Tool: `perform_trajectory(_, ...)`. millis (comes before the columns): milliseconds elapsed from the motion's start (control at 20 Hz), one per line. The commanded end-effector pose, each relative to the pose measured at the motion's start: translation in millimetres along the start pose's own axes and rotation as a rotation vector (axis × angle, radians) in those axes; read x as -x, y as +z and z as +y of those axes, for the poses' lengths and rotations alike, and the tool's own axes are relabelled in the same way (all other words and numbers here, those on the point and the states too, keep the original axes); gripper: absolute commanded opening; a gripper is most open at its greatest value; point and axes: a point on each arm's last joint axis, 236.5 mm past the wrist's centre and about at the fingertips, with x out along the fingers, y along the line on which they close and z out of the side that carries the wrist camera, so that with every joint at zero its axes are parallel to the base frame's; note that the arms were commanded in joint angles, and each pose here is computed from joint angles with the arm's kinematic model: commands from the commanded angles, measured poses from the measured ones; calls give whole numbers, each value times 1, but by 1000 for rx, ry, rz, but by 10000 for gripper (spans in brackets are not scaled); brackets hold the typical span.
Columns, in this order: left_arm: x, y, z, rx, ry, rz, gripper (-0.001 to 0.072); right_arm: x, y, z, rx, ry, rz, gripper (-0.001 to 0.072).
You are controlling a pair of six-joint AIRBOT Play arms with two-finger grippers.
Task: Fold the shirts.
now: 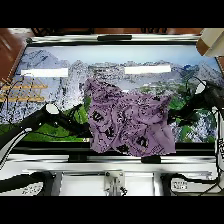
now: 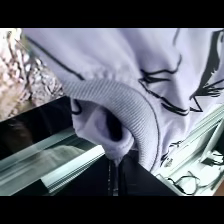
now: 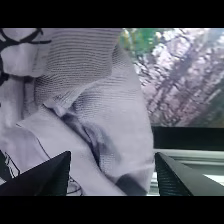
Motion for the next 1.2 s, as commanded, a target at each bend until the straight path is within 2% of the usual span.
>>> perform_trajectory(0, 12, 5, 9, -39, 83, 5, 55, -1, 11, 24, 69, 107, -94, 634)
perform_trajectory(150, 23, 5, 18, -64, 161, 25, 55, 33, 47, 53, 193, 143, -345, 634)
perform_trajectory(350, 34, 7, 15, -82, 187, 30, 55, 76, 111, 52, 41, 58, -631, 634)
perform_trajectory(500, 41, 3, 8, -92, 183, 30, 55, 98, 151, 48, 16, 50, -701, 634)
perform_trajectory(750, 48, 1, 1, -112, 180, 9, 55, 74, 181, 33, 47, -13, -552, 634)
perform_trajectory(900, 48, 2, 1, -114, 180, 2, 55, 46, 178, 22, 79, -52, -448, 634)
perform_trajectory(1100, 48, 11, 1, -116, 182, -33, 55, 16, 163, 38, 169, -13, -323, 633)
perform_trajectory(1150, 48, 13, 1, -117, 183, -41, 55, 11, 159, 40, 183, -16, -299, 596)
